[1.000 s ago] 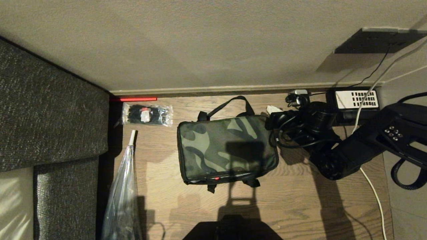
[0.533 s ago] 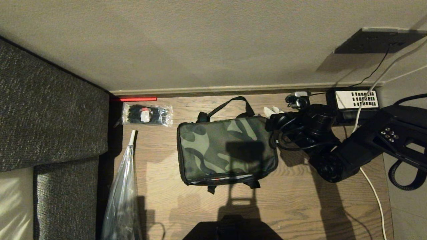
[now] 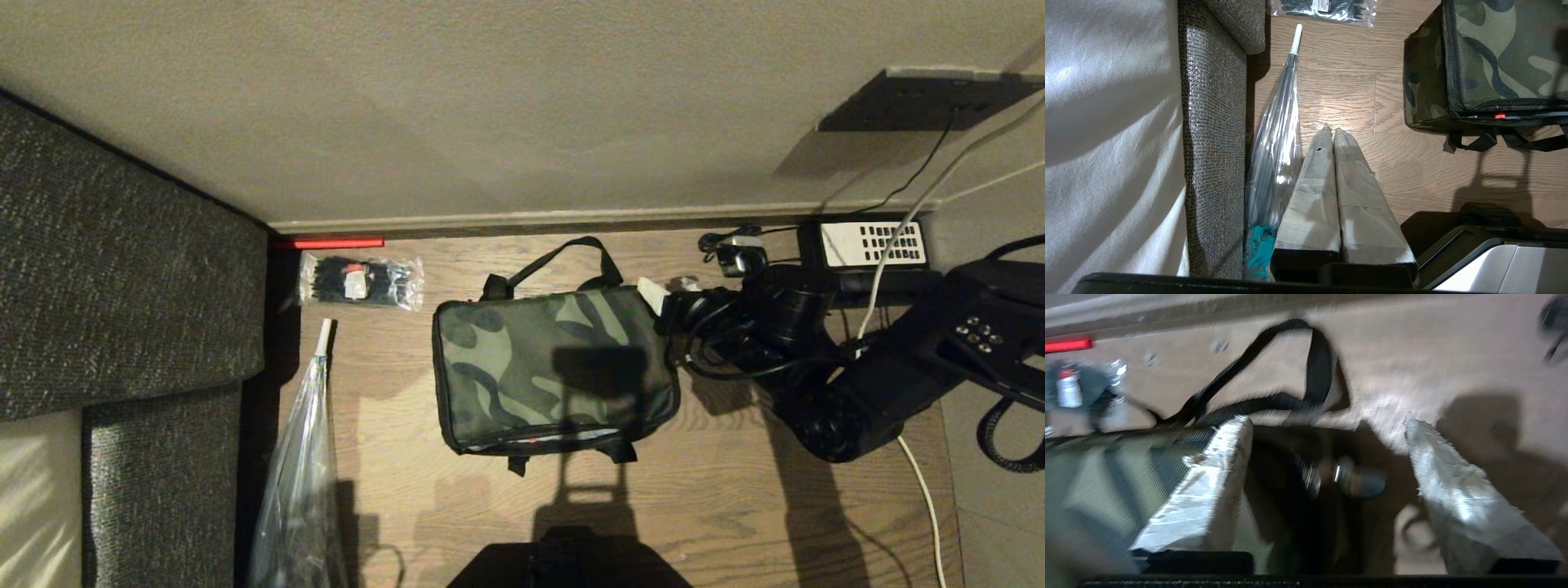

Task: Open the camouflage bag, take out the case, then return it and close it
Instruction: Open the top of the storage box

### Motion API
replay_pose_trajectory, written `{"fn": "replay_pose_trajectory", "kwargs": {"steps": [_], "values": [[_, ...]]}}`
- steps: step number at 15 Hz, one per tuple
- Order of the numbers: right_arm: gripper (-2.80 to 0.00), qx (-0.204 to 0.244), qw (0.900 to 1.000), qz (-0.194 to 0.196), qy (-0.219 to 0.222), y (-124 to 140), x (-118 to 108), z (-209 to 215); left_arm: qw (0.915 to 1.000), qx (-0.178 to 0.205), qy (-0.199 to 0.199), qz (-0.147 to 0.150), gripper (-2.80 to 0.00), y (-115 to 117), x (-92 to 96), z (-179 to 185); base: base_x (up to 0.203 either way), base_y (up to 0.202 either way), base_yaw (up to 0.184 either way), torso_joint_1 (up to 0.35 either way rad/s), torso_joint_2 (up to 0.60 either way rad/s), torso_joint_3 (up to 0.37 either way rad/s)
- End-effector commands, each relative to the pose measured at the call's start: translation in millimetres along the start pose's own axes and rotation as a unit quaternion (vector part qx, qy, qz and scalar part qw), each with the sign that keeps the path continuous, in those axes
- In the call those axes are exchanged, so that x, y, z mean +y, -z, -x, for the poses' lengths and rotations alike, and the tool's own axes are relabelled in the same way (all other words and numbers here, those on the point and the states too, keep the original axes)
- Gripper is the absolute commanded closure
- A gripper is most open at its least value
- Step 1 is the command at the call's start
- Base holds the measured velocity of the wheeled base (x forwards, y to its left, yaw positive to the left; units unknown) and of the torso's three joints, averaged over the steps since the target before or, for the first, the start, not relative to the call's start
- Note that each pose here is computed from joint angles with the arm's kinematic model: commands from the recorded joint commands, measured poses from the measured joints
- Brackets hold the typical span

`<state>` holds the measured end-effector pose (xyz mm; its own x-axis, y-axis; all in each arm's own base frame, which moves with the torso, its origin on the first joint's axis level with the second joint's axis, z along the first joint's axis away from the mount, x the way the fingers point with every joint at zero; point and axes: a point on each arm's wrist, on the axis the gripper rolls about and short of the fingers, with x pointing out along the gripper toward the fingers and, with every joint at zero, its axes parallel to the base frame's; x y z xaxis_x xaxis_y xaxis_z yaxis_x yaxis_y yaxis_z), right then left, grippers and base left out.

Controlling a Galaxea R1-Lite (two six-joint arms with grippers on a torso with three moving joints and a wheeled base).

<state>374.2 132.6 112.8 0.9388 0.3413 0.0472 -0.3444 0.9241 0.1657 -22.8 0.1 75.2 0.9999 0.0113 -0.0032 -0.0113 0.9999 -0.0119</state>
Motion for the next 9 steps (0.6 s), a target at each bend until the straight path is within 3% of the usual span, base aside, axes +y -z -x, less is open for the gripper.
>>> {"fn": "replay_pose_trajectory", "kwargs": {"steps": [1, 7, 9], "values": [[-2.8, 0.028, 0.999, -0.024, -0.013, -9, 3, 16, 1.0, 0.001, -0.001, 0.0, 0.0, 1, 0.0, 0, 0.0, 0.0, 0.0, 0.0, 0.0, 0.0], [-2.8, 0.13, 0.987, -0.086, -0.039, 4, 7, 41, 1.0, 0.001, -0.001, 0.0, 0.0, 1, 0.0, 0, 0.0, 0.0, 0.0, 0.0, 0.0, 0.0], [-2.8, 0.133, 0.984, -0.109, -0.04, 3, 10, 42, 1.0, 0.001, -0.001, 0.0, 0.0, 1, 0.0, 0, 0.0, 0.0, 0.0, 0.0, 0.0, 0.0]]}}
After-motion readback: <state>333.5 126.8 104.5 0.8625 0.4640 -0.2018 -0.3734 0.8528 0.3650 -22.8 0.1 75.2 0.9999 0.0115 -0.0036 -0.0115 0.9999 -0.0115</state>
